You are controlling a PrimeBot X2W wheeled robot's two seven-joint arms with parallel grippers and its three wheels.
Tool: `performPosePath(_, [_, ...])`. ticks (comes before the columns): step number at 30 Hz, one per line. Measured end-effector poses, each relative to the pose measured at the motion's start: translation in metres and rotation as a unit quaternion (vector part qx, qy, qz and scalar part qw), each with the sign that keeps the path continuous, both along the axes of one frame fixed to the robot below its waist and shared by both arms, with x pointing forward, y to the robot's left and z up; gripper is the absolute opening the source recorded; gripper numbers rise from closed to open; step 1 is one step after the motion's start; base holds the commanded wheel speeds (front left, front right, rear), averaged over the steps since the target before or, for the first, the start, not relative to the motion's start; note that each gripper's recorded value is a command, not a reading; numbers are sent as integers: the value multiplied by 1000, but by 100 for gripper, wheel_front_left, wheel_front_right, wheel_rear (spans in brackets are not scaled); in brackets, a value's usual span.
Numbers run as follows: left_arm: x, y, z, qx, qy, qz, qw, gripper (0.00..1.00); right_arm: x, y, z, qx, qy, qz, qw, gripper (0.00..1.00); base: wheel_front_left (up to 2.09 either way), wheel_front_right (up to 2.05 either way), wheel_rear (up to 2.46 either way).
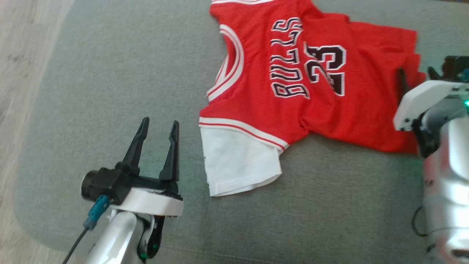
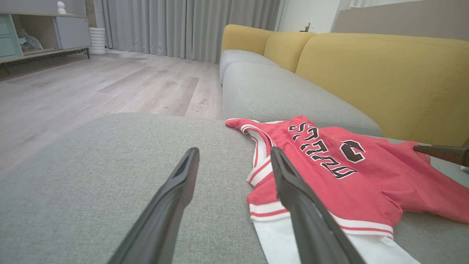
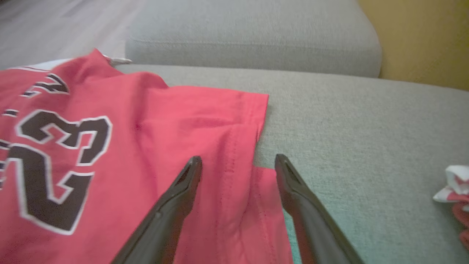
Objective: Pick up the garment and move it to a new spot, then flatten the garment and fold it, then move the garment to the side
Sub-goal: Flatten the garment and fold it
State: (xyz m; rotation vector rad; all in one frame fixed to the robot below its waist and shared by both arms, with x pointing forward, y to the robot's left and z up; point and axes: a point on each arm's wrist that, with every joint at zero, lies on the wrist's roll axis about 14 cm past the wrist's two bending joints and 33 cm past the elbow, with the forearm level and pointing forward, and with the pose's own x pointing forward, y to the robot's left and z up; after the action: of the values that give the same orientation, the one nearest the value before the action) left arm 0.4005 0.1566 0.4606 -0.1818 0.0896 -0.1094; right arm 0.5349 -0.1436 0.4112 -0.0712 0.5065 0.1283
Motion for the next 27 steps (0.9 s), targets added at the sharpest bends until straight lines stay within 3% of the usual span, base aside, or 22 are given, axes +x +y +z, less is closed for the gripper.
performPosePath(7, [-1,15,-18,-12,26,25,999,100,12,-9,-42,-54,93,8,994,100,0,0,0])
performPosePath(8, [-1,18,-19,-11,27,29,999,100,14,-6,-44,-52,100,11,994,80,0,0,0])
performPosePath(9, [-1,21,-20,-9,28,32,999,100,17,-3,-45,-50,106,13,993,19,0,0,0])
performPosePath(10, [-1,21,-20,-7,27,31,999,100,21,-1,-44,-51,108,17,993,0,0,0,0])
performPosePath(16, [4,22,-20,-7,25,32,999,100,38,4,-30,-50,55,29,997,0,0,0,0])
performPosePath(23, [6,19,-20,-9,21,28,999,100,80,-14,30,-49,-63,10,997,0,0,0,0])
performPosePath(27, [7,20,-18,-5,18,27,999,100,93,-24,49,-66,-95,4,993,0,0,0,0])
